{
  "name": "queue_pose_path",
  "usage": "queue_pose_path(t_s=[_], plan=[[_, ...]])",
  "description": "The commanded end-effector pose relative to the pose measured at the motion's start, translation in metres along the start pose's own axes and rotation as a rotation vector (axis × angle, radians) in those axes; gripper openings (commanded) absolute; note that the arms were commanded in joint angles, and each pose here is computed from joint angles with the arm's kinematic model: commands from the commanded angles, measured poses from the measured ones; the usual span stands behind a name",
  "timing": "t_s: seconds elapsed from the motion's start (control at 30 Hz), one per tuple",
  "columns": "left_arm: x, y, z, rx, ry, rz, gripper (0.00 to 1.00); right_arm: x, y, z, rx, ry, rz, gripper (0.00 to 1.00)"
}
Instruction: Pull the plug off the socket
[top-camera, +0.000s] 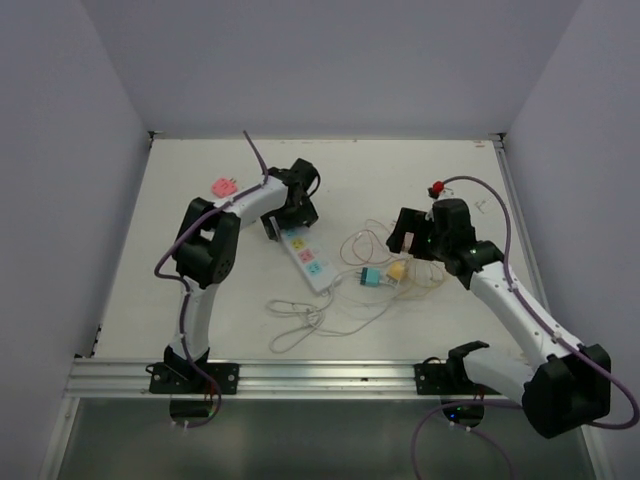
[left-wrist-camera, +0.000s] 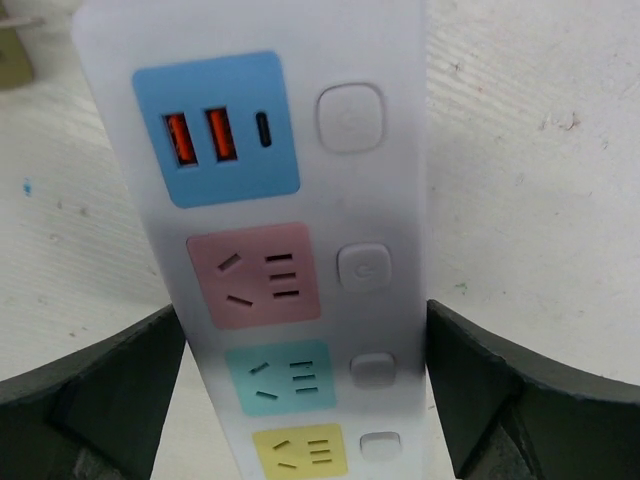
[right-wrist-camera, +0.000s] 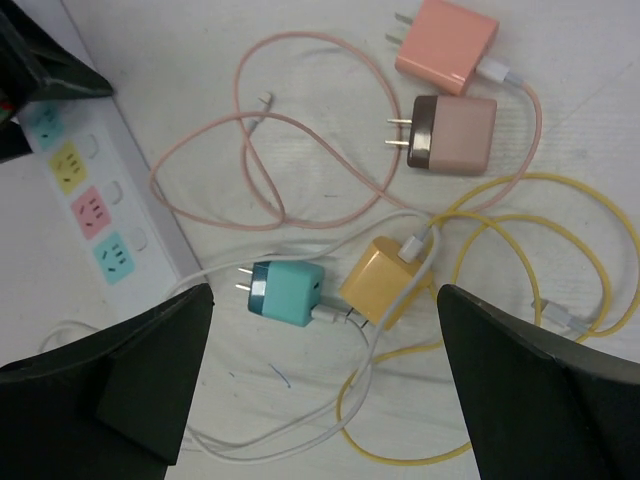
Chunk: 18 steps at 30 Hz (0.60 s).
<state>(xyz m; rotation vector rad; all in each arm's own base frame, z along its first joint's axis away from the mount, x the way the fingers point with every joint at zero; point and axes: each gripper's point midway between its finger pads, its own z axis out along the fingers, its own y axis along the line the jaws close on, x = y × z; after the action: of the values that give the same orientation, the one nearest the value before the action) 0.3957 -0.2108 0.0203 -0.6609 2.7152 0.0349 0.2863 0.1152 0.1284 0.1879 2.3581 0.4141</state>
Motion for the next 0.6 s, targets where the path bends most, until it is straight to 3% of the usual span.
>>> queue_pose_path(t_s=[0.0, 0.37, 0.57], plan=[[-0.041, 0.006, -0.020, -0.043, -0.116, 0.050, 0.99, -0.032, 0.016, -0.036, -0.044, -0.077, -0.052, 0.99], [-0.120, 0.013, -0.120, 0.035, -0.374, 0.128, 1.00, -0.104, 0.019, -0.133, 0.040, -0.313, -0.127, 0.99], [-0.141, 0.030, -0.218, 0.179, -0.555, 0.255, 0.99, -0.131, 0.016, -0.194, 0.068, -0.475, -0.205, 0.99]])
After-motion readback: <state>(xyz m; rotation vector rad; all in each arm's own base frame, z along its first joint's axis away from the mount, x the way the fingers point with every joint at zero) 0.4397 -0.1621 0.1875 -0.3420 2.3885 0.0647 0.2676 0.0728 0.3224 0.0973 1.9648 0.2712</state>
